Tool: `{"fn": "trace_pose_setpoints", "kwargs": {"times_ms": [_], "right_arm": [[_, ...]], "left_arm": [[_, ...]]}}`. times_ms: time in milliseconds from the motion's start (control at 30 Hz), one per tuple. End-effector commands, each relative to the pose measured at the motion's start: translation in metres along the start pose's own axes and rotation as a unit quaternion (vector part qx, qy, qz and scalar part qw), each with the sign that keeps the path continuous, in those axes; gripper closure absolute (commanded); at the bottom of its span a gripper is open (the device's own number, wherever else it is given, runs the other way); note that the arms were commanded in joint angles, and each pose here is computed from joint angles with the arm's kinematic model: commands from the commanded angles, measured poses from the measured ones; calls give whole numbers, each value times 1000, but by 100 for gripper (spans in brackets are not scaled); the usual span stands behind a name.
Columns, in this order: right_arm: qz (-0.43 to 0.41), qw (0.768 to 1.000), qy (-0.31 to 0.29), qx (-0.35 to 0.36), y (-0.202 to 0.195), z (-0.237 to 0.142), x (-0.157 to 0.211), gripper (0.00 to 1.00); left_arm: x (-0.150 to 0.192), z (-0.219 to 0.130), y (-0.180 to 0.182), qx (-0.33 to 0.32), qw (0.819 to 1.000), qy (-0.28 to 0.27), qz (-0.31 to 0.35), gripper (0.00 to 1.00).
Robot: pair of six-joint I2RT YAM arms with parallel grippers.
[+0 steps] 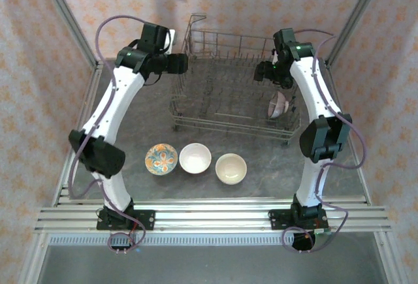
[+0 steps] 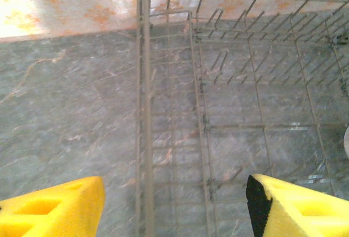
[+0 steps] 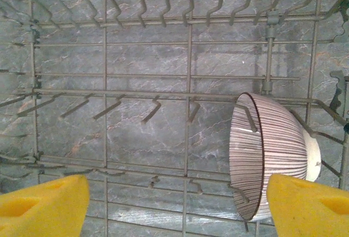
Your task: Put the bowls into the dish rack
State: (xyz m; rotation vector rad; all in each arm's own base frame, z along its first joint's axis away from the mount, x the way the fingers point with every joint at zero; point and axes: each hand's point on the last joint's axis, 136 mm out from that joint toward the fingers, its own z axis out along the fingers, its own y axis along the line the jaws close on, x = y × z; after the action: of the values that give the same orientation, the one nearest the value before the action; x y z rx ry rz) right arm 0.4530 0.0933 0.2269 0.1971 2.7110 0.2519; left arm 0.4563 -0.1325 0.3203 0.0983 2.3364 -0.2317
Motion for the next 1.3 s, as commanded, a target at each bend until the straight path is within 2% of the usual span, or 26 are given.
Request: {"fn": "trace_pose_setpoints", "kwargs": {"times_ms": [0,133,267,467,733,900,1067,1267], "right_arm": [[-15,999,-28,-19,9,-43,4,15],[-18,999,-27,-22,10,-50,19,15],[-18,999,-24,-26,8,-55,36,15],[-20,999,-25,-22,0,-63,53,15],[-16,999,-31,-15,-11,-76,75,15],[-17,999,-34,-6,-19,-81,87,14],[-15,999,-38,-8,-22,-86,92,15],[-13,999,-39,-10,-23,-89,97,14]], "left_arm": [[22,-33,-5,-14,998,1,56,29],[61,-44,-39,8,992,32,122,32],[102,-52,-83,56,978,69,189,35],[156,-56,-146,135,953,115,246,41],[220,-33,-206,183,923,180,289,55],[250,-17,-219,191,908,214,306,55],[274,7,-213,171,898,250,321,53],[285,28,-203,169,897,274,304,51]]}}
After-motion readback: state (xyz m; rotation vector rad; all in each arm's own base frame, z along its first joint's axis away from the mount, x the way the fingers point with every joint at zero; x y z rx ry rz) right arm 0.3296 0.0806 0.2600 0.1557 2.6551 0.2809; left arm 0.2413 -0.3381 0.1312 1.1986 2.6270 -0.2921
